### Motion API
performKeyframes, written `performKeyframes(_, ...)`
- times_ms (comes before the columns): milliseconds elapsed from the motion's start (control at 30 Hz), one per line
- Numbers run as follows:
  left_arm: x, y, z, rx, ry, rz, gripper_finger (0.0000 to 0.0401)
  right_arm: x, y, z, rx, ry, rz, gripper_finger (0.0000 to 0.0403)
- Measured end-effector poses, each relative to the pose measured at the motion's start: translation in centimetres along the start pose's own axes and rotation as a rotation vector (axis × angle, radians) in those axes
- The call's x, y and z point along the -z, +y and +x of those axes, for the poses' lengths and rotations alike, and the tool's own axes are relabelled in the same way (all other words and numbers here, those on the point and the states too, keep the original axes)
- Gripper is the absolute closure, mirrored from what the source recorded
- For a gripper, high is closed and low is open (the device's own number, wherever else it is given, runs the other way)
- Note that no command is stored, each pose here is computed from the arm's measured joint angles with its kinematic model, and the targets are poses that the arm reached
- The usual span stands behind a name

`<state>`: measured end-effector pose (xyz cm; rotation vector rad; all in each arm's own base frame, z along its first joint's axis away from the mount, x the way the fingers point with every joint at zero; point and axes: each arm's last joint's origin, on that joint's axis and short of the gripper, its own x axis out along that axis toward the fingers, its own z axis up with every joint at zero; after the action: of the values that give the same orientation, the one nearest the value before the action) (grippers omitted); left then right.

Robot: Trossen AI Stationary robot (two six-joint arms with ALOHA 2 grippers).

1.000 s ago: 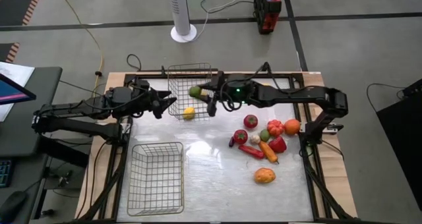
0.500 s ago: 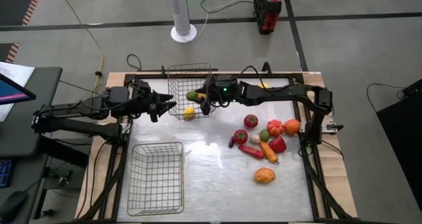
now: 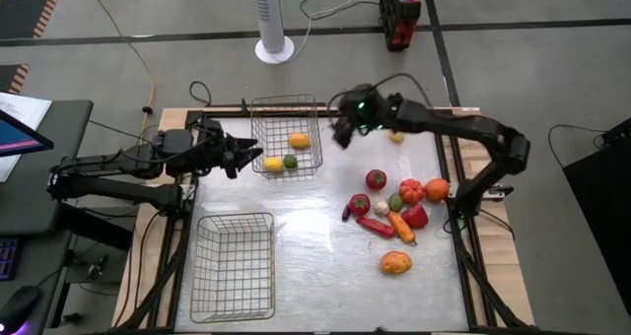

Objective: Sort produce into baskets
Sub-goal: Put the yellow lemon into the top wire basket

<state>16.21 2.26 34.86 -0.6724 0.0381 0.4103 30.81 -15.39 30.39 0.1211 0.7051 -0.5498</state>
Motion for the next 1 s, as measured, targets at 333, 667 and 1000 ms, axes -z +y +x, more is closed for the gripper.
performKeyframes(333, 0.0, 0.2, 0.5, -0.098, -0.069, -0.029, 0.0133, 6.4, -9.1, -0.5, 0.145, 0.354, 0.277, 0.01)
performKeyframes(667, 0.3, 0.3, 1.2, -0.123, -0.063, -0.006, 0.0133, 11.3, -12.5, 2.7, 0.121, 0.604, 0.347, 0.0029)
performKeyframes(1000, 0.2, 0.3, 1.2, -0.122, -0.061, 0.017, 0.0133, 14.1, -13.1, 5.9, 0.172, 0.783, 0.355, 0.0034)
